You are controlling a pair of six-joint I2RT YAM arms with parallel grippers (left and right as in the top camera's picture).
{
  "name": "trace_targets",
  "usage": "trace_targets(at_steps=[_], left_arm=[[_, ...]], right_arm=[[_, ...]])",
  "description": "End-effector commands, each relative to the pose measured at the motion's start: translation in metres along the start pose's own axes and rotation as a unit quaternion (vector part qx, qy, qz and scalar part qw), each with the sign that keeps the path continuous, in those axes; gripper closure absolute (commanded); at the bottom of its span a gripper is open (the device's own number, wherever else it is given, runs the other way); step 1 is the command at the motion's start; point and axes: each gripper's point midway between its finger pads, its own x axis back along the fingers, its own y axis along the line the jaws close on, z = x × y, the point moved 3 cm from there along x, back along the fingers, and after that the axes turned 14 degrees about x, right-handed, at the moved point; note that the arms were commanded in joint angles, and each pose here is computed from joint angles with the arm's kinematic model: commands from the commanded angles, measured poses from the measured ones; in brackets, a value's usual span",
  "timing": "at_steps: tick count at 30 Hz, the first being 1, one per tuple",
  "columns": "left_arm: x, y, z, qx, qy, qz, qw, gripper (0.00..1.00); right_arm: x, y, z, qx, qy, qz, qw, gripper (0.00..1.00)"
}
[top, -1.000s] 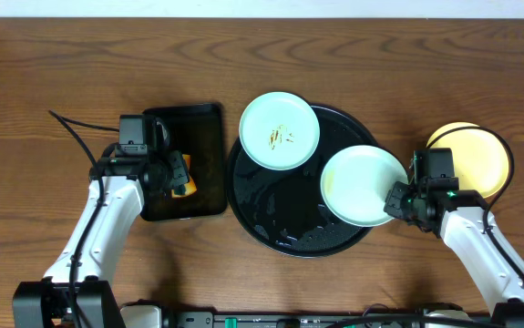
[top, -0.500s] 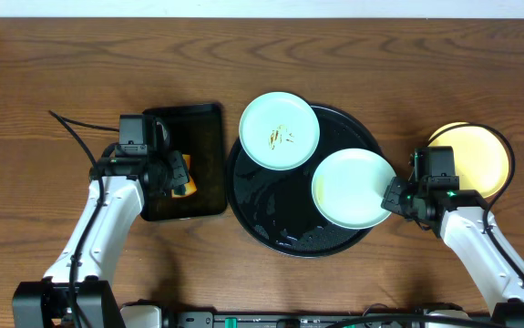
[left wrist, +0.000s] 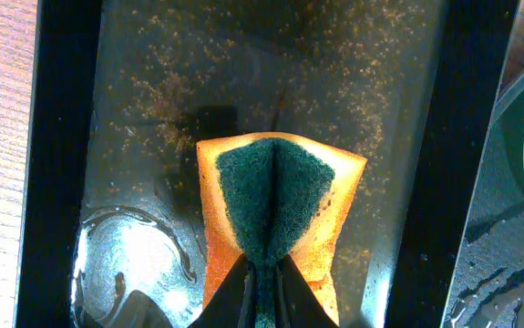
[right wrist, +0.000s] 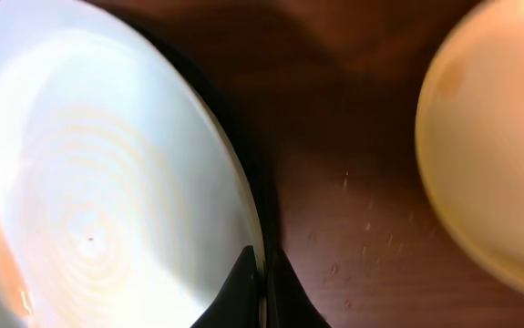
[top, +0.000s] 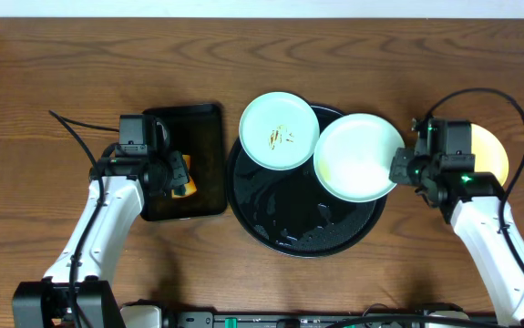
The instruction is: Clean dirty plates on tray and stack at the side
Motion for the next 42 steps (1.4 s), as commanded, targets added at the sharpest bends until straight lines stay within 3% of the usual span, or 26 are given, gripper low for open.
trace_targets(at_steps=[1, 7, 13, 26, 34, 38, 42], left_arm=[[0.002, -0.001, -0.001, 0.001, -0.006, -0.001, 1.0, 0.92], [0.002, -0.001, -0.002, 0.001, -0.006, -0.001, 1.0, 0.92], [0.002, -0.001, -0.001, 0.001, -0.006, -0.001, 1.0, 0.92], [0.002, -0.001, -0.001, 0.001, -0.006, -0.001, 1.0, 0.92], [0.002, -0.001, -0.001, 0.001, -0.006, -0.001, 1.0, 0.92], [0.002, -0.001, -0.001, 0.001, -0.006, -0.001, 1.0, 0.92], [0.002, -0.001, -0.001, 0.001, -0.006, -0.001, 1.0, 0.92]], right_arm=[[0.014, -0.001, -0.02, 0.069, -0.024, 0.035, 0.997, 0.99], [0.032, -0.001, -0.036, 0.151, -0.029, 0.159, 0.975, 0.99], [0.052, 0.017, -0.047, 0.224, -0.053, 0.272, 0.934, 0.99], [0.089, 0.062, -0.053, 0.33, -0.099, 0.381, 0.858, 0.99], [0.091, 0.06, -0.055, 0.319, -0.103, 0.39, 0.858, 0.99], [0.085, 0.053, -0.053, 0.249, -0.119, 0.372, 0.886, 0.99], [0.065, 0.046, -0.043, 0.185, -0.098, 0.301, 0.931, 0.99]])
